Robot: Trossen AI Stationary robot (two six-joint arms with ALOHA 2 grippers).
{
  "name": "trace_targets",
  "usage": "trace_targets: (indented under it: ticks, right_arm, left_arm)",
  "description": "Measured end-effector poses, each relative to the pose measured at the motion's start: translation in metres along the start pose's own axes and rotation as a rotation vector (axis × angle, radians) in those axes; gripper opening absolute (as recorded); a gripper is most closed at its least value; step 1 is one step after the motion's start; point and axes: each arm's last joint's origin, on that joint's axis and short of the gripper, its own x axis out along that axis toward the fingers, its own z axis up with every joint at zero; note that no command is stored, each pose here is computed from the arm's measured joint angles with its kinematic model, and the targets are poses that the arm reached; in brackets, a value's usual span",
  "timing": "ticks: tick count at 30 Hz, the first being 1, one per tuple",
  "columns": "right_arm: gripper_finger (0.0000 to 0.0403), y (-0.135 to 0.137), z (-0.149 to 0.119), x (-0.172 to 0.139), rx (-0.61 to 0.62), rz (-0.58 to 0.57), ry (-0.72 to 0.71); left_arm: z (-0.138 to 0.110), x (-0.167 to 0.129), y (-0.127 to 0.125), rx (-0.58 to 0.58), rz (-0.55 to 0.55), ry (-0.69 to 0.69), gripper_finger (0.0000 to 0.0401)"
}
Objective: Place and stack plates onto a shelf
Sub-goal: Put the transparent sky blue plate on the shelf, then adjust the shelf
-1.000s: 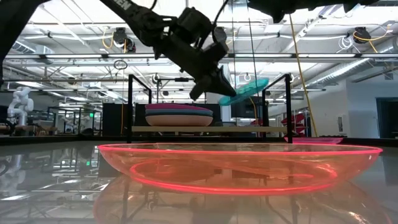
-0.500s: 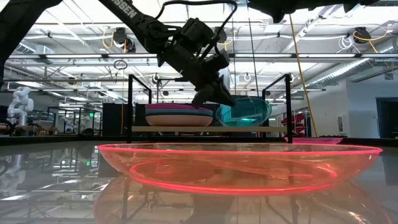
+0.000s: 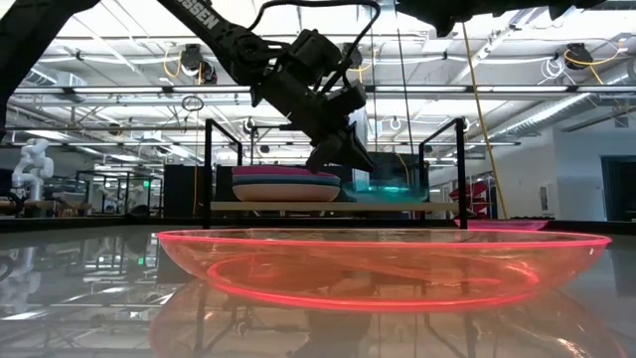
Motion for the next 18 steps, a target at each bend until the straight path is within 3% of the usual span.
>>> trace_targets:
  ticks: [9,18]
  right_arm:
    - [0.0141,0.000,0.000,0.000,0.020,0.000,0.000]
    - [0.0141,0.000,0.000,0.000,0.027,0.000,0.000]
  left_arm:
    - [-0.001,0.000,-0.002,-0.027,-0.010,0.019,0.0063]
    - [0.010,-0.003,-0.008,-0.007,0.036,0.054,0.0127]
